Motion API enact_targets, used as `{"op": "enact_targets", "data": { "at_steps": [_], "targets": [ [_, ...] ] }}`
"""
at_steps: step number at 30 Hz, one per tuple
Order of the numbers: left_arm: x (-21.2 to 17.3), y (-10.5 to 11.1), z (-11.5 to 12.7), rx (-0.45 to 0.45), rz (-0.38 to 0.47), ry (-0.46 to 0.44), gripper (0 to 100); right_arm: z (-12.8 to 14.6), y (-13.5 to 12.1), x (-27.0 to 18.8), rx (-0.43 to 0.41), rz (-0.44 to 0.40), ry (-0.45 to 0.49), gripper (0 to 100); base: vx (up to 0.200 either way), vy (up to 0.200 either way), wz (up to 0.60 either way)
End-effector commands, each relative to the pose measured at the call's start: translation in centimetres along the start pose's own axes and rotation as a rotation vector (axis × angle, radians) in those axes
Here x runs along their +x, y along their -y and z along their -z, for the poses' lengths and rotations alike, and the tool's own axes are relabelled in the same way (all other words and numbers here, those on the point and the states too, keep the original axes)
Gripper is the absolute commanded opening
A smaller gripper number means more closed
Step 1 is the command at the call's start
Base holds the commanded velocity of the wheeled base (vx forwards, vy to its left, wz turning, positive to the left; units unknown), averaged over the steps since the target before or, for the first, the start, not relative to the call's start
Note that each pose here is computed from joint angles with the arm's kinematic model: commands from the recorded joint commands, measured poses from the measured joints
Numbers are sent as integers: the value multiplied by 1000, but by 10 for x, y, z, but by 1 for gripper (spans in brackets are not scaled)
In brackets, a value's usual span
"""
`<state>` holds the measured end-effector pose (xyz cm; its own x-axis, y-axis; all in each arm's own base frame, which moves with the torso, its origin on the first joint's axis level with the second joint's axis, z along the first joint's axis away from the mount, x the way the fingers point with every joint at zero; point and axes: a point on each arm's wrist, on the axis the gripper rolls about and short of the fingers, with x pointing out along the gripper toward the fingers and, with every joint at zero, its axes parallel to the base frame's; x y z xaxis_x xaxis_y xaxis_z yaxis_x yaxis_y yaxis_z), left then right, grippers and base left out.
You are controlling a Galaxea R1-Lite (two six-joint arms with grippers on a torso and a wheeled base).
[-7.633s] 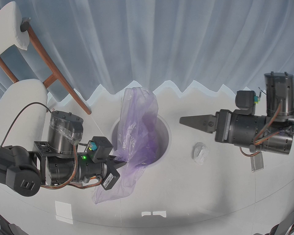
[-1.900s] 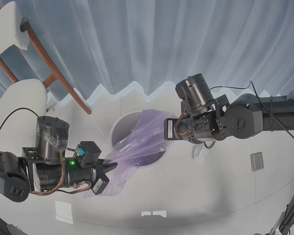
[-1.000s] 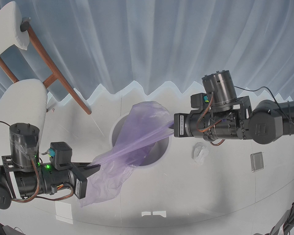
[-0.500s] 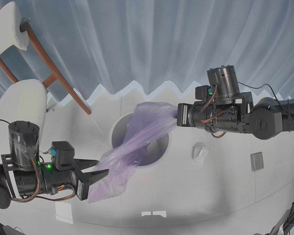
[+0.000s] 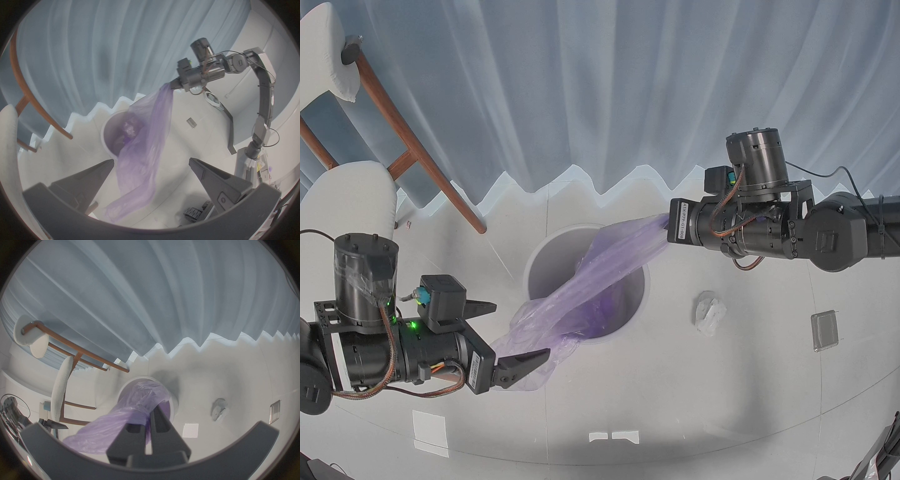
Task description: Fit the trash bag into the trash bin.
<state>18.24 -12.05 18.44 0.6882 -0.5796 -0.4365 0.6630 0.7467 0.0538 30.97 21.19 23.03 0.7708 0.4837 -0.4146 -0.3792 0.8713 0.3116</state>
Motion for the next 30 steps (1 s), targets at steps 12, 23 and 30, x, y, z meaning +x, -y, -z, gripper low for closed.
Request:
{"op": "enact_targets", "data": {
  "at_steps": [12,23,30],
  "targets": [
    [-8,-58,32,-142,-188,-27,100,10,18,-8,8,-13,-56,0,0,0,0],
    [-14,-79,42,-206,-290,17,100,7,28,-5,19,4,-40,0,0,0,0],
    [-12,-76,51,-214,-285,-10,100,8,28,-8,18,1,-34,0,0,0,0]
  ]
}}
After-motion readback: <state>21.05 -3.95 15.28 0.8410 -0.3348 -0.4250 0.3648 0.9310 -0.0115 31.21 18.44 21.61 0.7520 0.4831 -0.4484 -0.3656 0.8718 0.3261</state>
